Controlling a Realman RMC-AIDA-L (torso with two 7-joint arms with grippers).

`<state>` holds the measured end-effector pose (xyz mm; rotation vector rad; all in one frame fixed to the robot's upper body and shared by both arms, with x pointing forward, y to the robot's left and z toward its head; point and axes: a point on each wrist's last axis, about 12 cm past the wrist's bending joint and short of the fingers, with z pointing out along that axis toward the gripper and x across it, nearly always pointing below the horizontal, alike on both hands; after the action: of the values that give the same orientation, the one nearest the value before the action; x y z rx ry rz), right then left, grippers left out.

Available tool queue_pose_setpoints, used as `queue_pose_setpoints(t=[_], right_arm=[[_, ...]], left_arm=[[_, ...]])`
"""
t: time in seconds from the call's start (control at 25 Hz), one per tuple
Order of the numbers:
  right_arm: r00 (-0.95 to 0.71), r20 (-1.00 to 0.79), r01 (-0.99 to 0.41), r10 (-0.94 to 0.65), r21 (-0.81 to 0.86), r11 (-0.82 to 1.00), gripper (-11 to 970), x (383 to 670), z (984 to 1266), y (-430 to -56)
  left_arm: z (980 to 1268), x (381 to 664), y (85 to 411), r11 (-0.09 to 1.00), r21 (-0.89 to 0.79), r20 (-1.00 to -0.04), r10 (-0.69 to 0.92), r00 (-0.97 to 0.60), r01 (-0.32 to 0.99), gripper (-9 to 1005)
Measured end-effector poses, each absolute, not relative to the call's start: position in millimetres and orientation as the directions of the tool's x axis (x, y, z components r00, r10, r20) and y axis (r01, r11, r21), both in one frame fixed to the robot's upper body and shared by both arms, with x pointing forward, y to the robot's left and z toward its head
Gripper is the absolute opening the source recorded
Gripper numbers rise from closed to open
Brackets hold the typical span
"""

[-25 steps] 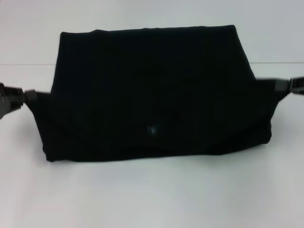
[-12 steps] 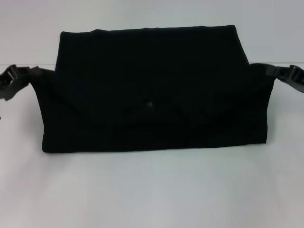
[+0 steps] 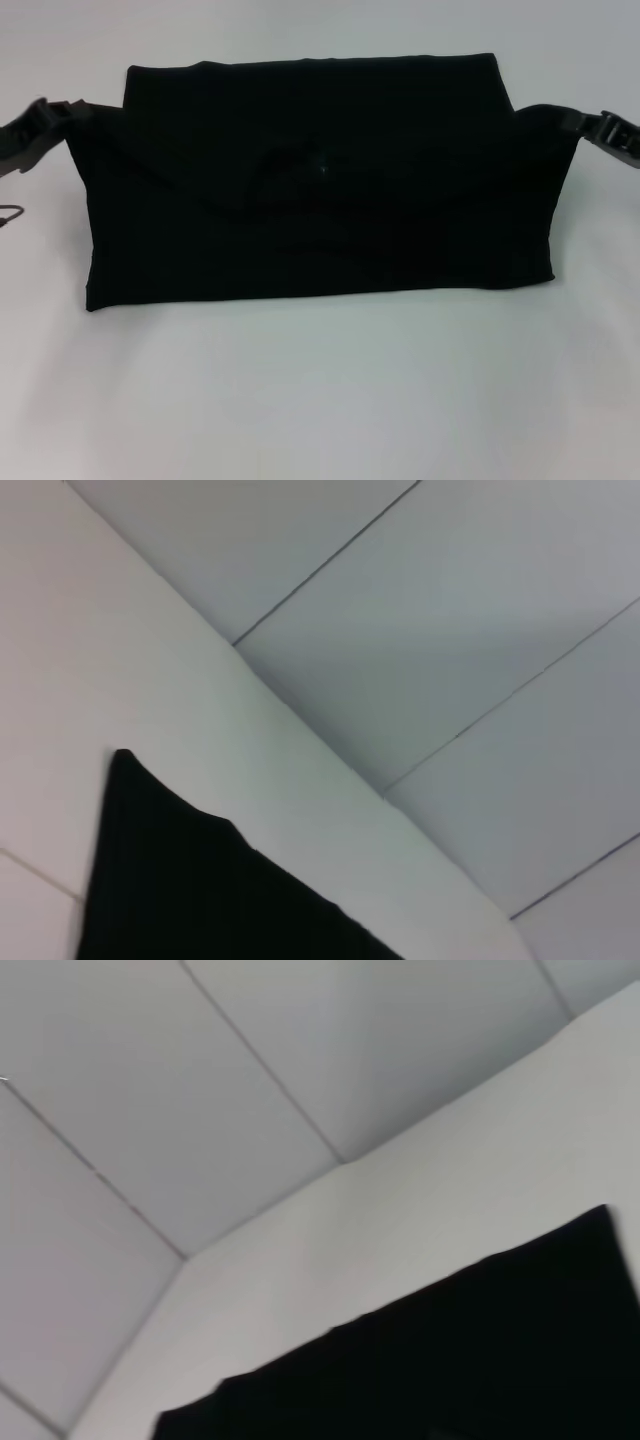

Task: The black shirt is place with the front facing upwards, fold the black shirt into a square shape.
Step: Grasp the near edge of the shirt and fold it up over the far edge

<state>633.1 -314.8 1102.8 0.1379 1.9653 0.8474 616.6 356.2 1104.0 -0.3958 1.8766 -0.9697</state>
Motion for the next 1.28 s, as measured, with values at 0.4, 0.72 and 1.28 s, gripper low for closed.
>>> queue_pose_setpoints(t=[0.4, 0.72, 1.28], right_arm=[[-0.52, -0.779, -0.174, 0.351, 0.499, 0.849, 29, 644, 1085, -290], [-0.508, -0.801, -0.187, 0.316, 0.46, 0.868, 56, 646, 1085, -287], [-0.473, -0.87, -0.527, 0.141, 0.407, 0.746, 476, 606, 1096, -308]], left_arm=[[1084, 624, 333, 0.721, -0.688, -0.659, -0.573, -0.488, 0.081, 50], [1081, 626, 319, 0.749, -0.653, -0.696, -0.537, -0.478, 0.109, 71], [1089, 588, 361, 0.636, -0.754, -0.575, -0.515, -0.636, 0.167, 623]])
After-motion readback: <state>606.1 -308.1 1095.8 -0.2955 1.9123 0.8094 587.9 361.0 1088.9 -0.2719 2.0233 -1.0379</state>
